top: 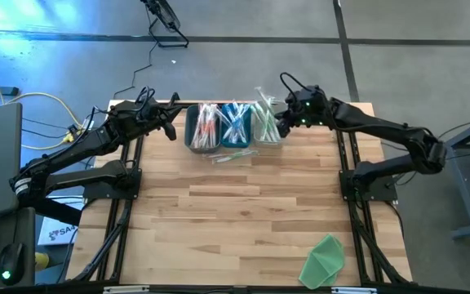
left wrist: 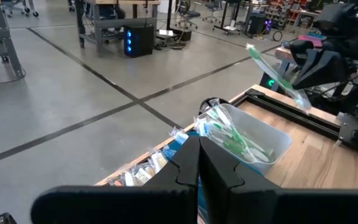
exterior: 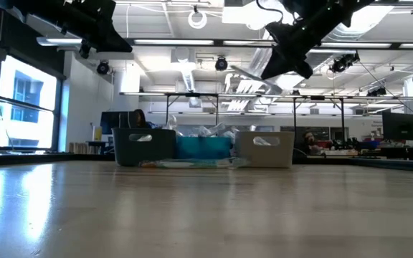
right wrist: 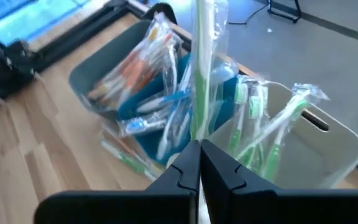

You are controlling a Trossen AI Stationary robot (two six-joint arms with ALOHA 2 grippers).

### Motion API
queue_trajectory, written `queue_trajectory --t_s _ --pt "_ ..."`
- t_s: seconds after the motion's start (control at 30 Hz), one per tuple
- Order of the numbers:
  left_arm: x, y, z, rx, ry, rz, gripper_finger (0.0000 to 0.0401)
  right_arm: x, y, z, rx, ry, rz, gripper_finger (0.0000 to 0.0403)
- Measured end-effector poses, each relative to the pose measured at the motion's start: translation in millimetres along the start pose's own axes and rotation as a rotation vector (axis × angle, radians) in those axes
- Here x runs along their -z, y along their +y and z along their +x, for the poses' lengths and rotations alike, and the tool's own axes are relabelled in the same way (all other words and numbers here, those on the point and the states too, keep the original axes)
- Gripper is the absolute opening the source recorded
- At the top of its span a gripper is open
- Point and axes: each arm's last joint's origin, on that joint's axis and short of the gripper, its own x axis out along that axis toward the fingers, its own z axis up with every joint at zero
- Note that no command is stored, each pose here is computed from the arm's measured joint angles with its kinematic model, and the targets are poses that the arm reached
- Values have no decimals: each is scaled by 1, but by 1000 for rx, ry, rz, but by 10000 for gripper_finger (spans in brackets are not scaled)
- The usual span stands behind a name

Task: Pick & Place Toothbrushes
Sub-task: Put the green toothbrush into the white bin

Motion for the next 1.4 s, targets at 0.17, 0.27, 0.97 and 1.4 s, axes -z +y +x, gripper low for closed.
queue_trajectory --t_s 0.17,0.27,0.97,1.4 --pt "0 0 0 -1 5 1 6 1 -3 22 -3 -31 82 3" --pt "2 0 0 -3 16 1 6 11 -7 39 -9 -49 150 3" --pt "3 3 0 -95 20 34 6 78 -31 70 253 -124 417 2" --pt "3 4 1 -130 21 45 6 86 -31 80 212 -43 358 8"
